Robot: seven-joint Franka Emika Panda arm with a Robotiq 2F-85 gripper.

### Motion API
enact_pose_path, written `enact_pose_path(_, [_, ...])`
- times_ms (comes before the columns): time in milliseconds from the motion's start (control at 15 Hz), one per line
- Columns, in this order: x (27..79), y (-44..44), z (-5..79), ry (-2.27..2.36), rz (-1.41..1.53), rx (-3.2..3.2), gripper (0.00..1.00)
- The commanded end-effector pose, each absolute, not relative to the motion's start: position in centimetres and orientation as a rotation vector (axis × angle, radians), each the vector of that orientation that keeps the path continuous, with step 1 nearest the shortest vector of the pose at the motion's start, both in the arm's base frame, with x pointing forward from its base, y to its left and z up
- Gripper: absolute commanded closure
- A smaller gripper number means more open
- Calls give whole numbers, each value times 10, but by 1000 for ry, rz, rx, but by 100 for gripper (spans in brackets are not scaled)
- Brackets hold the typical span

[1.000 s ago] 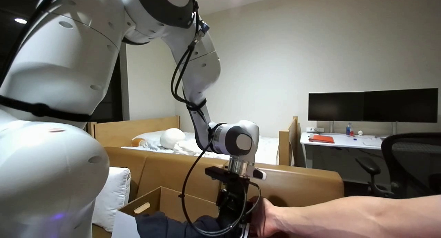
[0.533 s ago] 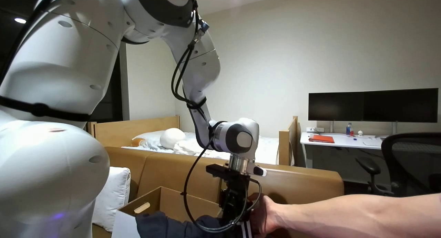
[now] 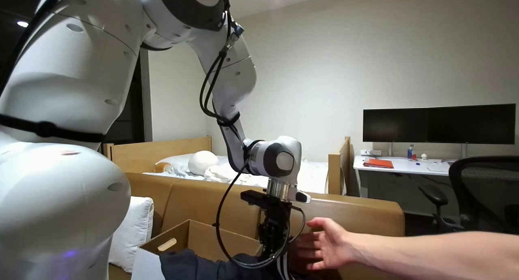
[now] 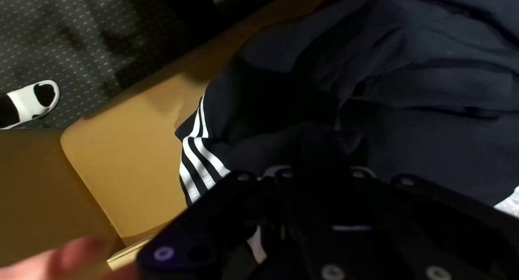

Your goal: Put the black trousers in the box

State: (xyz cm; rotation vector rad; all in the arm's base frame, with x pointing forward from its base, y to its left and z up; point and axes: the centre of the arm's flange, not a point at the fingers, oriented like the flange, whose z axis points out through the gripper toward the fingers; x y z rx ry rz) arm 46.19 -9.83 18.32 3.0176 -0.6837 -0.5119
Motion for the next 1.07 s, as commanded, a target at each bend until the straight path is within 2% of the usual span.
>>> enact_pose_path(0, [451, -83, 212, -626, -435, 3036, 97])
enact_pose_path(533, [439, -23, 365, -399, -56, 2867, 97])
enact_pose_path(1000, [431, 119, 503, 11, 168, 2740, 97])
